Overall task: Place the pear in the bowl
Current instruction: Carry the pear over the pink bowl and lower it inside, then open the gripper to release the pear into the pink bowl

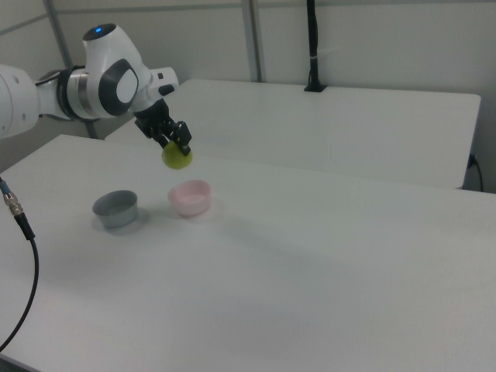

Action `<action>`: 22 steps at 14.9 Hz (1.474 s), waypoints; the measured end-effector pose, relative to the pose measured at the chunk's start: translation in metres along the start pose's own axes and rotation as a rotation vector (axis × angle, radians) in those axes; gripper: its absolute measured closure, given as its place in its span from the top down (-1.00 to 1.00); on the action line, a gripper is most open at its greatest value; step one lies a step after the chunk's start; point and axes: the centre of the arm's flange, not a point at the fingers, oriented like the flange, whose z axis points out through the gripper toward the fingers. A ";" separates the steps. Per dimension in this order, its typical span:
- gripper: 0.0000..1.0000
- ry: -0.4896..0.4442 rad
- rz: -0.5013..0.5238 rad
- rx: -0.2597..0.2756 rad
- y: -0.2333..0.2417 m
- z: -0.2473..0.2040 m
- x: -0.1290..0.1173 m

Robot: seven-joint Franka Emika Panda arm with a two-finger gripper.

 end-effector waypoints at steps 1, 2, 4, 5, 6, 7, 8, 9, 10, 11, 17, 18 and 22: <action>0.34 0.012 0.006 -0.008 -0.003 0.009 -0.002; 0.34 0.026 0.008 -0.016 -0.006 0.020 -0.004; 0.34 0.029 0.006 -0.030 -0.011 0.044 -0.011; 0.34 0.024 0.006 -0.036 -0.013 0.055 -0.015; 0.34 0.017 0.006 -0.041 -0.013 0.063 -0.017; 0.34 0.009 0.003 -0.045 -0.014 0.070 -0.019; 0.34 0.002 0.001 -0.048 -0.014 0.075 -0.020; 0.34 0.003 0.000 -0.048 -0.015 0.080 -0.021; 0.34 0.015 -0.002 -0.043 -0.016 0.084 -0.021; 0.34 0.024 -0.004 -0.038 -0.017 0.088 -0.021; 0.34 0.013 -0.010 -0.038 -0.019 0.110 -0.028; 0.34 0.011 -0.010 -0.039 -0.019 0.111 -0.028; 0.34 0.004 -0.016 -0.044 -0.019 0.116 -0.030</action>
